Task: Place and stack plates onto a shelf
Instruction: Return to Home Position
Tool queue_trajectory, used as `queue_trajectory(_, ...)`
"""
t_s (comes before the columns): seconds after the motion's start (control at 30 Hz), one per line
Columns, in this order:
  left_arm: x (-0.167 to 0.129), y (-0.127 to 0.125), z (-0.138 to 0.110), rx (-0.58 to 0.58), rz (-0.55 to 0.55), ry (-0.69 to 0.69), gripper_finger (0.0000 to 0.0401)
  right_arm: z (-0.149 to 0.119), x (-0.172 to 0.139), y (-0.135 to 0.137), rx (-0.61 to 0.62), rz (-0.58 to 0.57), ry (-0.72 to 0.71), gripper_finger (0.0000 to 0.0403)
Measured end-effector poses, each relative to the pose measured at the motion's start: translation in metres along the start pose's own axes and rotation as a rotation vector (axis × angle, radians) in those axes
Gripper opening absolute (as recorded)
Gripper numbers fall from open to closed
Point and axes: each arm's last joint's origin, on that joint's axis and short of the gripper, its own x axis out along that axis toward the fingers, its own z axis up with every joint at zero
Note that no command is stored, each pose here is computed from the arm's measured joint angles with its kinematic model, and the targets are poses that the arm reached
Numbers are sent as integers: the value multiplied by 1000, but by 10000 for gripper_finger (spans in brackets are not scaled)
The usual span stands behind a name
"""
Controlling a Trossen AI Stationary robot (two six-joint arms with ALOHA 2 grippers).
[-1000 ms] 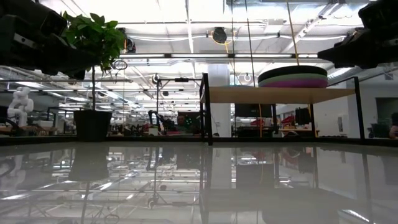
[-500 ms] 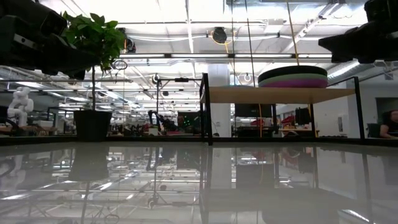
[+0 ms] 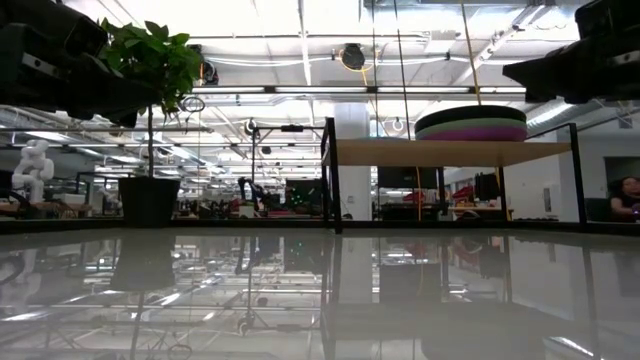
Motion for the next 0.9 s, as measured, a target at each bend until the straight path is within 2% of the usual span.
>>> queue_trajectory(0.5,0,0,2,-4,1,-17,1,-7,0,-7,59,-58,64,0)
queue_trajectory(0.8,0,0,1,-5,1,-14,1,-8,0,-6,81,-30,69,0)
queue_trajectory(0.9,0,0,1,-4,1,-14,1,-8,0,-5,81,12,70,0)
